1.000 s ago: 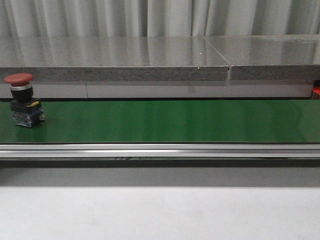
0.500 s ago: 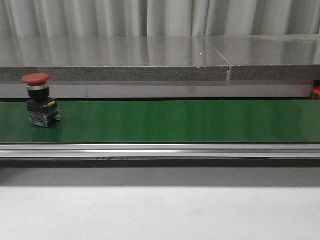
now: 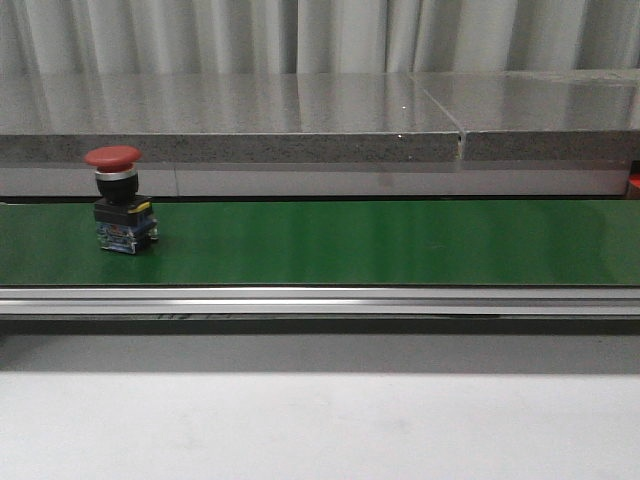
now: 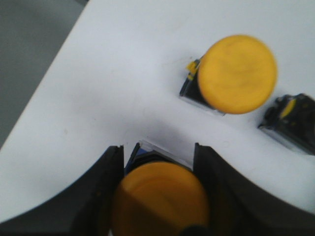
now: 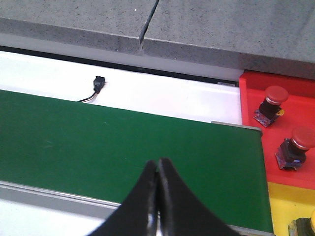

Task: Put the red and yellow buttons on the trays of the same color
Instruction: 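Move the left gripper over a yellow push button in the cluster, then grasp the yellow button with the left gripper and set it on the belt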

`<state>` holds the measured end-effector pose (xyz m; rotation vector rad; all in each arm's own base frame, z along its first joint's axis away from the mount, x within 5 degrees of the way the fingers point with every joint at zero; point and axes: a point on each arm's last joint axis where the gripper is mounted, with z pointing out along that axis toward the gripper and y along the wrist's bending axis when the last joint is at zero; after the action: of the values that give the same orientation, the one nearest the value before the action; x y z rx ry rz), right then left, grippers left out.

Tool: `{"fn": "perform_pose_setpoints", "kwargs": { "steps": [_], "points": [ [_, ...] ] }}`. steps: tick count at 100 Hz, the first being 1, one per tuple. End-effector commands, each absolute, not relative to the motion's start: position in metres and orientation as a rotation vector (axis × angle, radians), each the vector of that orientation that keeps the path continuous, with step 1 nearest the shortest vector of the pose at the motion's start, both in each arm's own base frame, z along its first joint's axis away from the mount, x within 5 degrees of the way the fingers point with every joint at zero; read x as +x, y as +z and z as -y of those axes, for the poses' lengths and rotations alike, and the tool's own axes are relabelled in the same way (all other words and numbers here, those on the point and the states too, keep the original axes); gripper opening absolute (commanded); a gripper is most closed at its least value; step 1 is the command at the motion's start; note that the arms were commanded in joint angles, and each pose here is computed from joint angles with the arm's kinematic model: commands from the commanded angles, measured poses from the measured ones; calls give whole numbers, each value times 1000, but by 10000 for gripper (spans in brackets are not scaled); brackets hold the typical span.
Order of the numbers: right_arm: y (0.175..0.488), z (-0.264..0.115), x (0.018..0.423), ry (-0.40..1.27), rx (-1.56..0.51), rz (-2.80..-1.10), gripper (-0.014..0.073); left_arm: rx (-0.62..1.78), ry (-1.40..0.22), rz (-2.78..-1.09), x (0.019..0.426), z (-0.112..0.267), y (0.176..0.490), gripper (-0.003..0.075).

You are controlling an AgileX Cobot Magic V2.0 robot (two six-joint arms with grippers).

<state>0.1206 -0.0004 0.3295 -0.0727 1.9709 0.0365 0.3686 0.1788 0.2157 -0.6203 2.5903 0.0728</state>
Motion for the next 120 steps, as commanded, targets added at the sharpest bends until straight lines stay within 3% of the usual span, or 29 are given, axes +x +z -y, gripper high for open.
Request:
{"fn": "perform_pose_setpoints", "kwargs": {
  "steps": [1,22,37,68,120],
  "points": [
    [342,2,122,9,-62,-1888,-68,-558,98,-2424,364,-164,277,-19],
    [342,2,122,9,-62,-1888,-68,-410,70,-2353,344,-115,336,-19],
    [342,2,122,9,-62,-1888,-68,-300,30,-2358,329,-78,348,-19],
    [342,2,122,9,-62,-1888,-68,-130,-41,-2414,319,-25,307,-19],
    [342,2,122,9,-62,-1888,-68,-149,-87,-2495,330,-16,259,-4]
  ]
}}
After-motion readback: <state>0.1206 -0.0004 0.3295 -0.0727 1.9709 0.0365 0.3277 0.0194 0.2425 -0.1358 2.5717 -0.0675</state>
